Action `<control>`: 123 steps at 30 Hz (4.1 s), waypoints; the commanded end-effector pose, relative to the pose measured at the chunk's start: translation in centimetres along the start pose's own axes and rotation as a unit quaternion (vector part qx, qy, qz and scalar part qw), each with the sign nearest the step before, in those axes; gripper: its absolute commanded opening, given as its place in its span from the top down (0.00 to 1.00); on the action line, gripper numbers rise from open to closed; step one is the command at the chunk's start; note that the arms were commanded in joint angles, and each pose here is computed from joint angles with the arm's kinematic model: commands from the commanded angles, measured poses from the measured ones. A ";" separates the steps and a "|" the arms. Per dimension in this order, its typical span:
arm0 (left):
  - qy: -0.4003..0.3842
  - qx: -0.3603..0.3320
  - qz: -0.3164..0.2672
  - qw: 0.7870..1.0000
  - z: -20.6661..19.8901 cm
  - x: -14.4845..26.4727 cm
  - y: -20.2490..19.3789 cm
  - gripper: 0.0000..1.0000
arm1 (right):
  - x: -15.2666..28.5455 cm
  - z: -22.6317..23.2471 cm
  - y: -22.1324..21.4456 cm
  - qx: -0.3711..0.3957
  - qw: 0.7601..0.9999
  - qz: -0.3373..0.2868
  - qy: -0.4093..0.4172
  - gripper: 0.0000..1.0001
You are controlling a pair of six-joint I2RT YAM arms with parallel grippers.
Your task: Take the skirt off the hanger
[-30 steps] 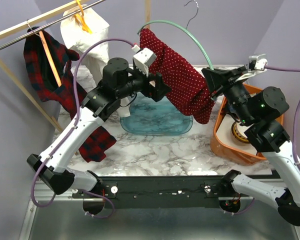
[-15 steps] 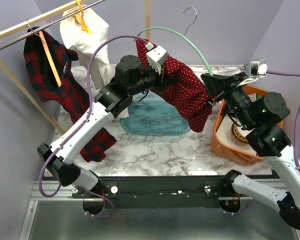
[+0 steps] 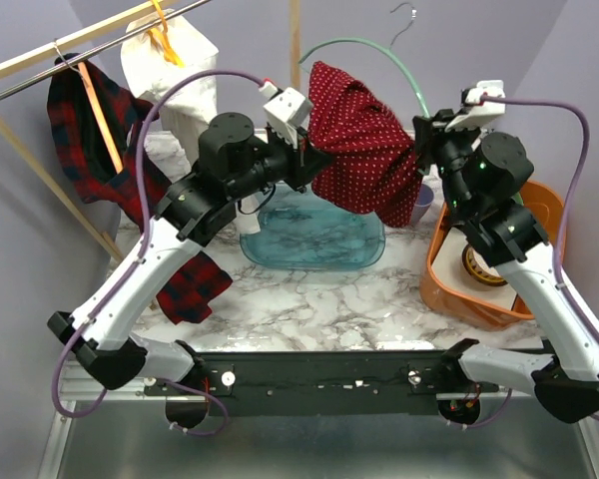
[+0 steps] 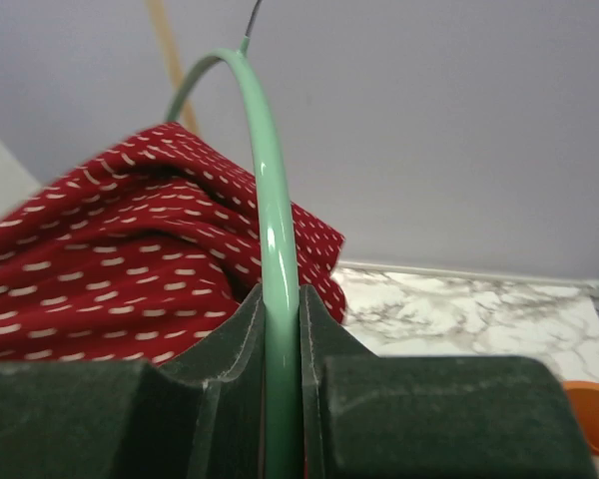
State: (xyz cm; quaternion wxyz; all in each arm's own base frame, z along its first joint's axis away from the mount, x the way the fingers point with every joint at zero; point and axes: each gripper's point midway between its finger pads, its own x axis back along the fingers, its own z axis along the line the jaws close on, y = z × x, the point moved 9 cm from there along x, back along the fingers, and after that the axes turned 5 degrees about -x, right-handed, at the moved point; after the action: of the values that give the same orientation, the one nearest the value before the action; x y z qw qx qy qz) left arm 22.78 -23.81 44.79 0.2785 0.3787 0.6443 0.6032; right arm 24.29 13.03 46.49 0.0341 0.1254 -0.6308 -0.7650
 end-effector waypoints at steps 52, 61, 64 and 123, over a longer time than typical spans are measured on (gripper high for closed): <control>-0.110 -0.003 -0.341 0.934 -8.1 19.4 15.4 1.00 | -5.6 -12.2 3.4 0.009 0.964 -0.002 -0.265 0.99; -0.088 -0.005 -0.336 0.938 -8.0 20.5 15.5 1.00 | -6.6 -13.2 1.9 0.016 0.959 0.020 -0.281 0.99; -0.087 -0.006 -0.339 0.937 -8.1 20.9 15.7 1.00 | -6.8 -13.7 1.5 0.024 0.955 0.027 -0.293 0.99; -0.002 0.077 -0.386 0.919 -9.3 31.5 17.2 1.00 | -10.1 -22.8 -5.6 0.052 0.943 0.073 -0.320 0.99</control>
State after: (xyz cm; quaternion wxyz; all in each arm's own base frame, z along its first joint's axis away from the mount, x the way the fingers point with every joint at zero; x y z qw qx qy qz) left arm 8.10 -10.35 61.16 0.3354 0.2327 0.7754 0.4817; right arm 38.53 1.49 42.55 -0.0302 0.0225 -0.6731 -0.7386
